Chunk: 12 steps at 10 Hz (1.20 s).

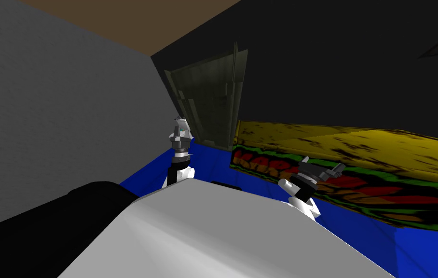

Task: Push the door open

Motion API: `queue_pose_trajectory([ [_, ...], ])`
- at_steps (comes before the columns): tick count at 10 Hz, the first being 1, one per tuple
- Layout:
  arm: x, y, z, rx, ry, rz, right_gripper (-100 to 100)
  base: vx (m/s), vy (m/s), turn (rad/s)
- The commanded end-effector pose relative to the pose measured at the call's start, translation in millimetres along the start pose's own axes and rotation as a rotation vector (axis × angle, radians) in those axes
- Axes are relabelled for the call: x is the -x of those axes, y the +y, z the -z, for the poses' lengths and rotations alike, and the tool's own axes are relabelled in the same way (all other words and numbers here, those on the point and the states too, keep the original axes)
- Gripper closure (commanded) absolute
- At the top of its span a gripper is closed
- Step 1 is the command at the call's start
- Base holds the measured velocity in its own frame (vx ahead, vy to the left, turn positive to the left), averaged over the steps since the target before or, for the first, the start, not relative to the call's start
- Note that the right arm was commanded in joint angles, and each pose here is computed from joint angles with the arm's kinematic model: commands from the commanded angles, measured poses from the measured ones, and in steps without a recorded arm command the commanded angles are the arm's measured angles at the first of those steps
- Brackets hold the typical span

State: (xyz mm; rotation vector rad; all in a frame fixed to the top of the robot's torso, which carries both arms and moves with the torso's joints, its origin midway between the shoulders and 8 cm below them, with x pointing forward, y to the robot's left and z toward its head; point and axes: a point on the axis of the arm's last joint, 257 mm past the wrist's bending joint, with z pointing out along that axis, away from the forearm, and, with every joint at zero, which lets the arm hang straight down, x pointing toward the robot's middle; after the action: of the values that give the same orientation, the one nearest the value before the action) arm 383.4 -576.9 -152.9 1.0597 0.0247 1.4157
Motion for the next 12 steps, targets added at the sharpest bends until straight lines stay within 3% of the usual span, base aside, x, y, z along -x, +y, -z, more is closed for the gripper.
queue_pose_trajectory([
  [1,1.2,0.2,0.0,0.002,-0.003,-0.002,-100,-0.004,-0.007,-0.021],
  [8,1.2,0.2,0.0,0.002,-0.003,-0.002,-100,0.001,-0.001,0.008],
  [12,2.7,-0.6,1.6,0.007,-0.011,-0.019,-100,-0.003,-0.049,-0.019],
])
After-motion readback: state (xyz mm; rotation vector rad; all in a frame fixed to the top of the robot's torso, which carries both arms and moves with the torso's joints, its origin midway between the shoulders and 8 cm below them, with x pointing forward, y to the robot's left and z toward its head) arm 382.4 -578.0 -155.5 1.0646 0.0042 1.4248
